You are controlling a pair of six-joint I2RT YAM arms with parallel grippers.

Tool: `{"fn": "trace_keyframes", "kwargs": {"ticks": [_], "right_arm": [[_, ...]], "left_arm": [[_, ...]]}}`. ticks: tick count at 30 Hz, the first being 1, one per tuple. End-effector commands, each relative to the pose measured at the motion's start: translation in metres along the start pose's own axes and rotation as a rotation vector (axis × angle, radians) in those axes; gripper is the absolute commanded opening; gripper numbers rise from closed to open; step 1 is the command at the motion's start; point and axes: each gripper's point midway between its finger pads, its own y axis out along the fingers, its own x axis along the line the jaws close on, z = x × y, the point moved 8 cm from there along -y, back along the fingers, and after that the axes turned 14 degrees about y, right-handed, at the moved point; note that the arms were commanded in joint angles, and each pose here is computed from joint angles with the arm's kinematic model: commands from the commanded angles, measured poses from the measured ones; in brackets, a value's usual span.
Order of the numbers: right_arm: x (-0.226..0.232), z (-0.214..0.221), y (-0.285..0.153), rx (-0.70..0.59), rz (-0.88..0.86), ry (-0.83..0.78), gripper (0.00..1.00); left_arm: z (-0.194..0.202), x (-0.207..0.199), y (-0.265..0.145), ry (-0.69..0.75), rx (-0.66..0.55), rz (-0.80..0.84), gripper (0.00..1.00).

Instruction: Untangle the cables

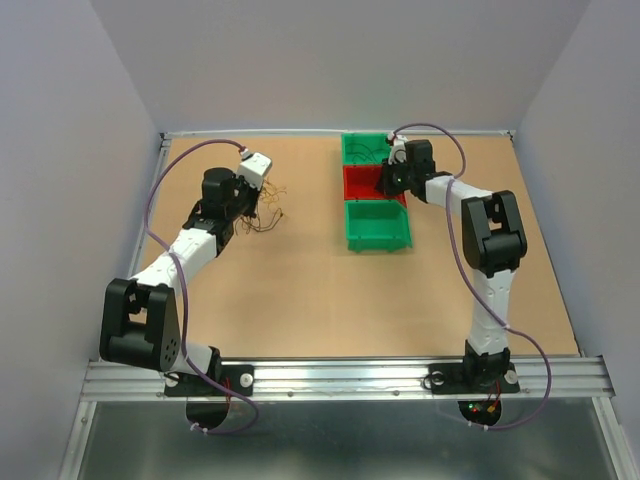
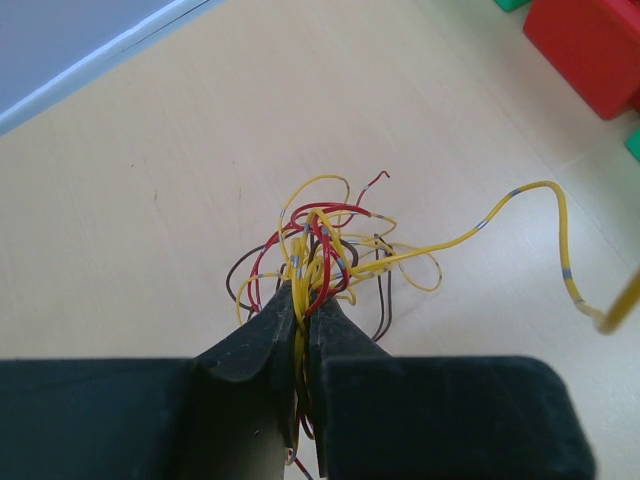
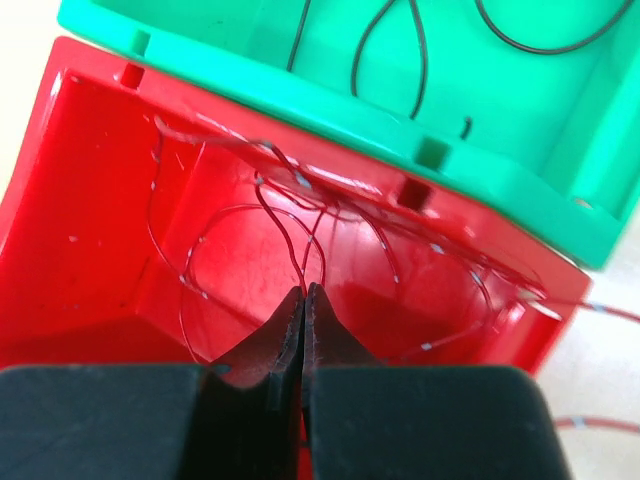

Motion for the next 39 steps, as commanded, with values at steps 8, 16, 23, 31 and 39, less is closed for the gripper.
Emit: {"fn": "trace_keyframes", "kwargs": {"ticks": [8, 16, 23, 31, 39], "right_arm": [[-0.001, 0.001, 0.017, 0.064, 0.134, -0.087, 0.03], [0.012, -0.004, -0.001, 0.047, 0.087, -0.104, 0.06], [0.028, -0.012, -0.02, -0.027, 0.058, -0.114, 0.08], [0.035, -0.02, -0.039, -0.124, 0.062, -0.121, 0.31], [0.034, -0.018, -0.058, -0.212, 0.119, -0.085, 0.6]], "left_arm": [[-0.012, 0.004, 0.0, 0.026, -0.037, -0.012, 0.17], [-0.015, 0.0, -0.003, 0.03, -0.057, 0.014, 0.19], [-0.016, -0.001, -0.003, 0.032, -0.059, 0.018, 0.2], [-0.018, -0.001, -0.006, 0.034, -0.07, 0.016, 0.23], [-0.017, -0.001, -0.006, 0.046, -0.07, 0.016, 0.23]]}}
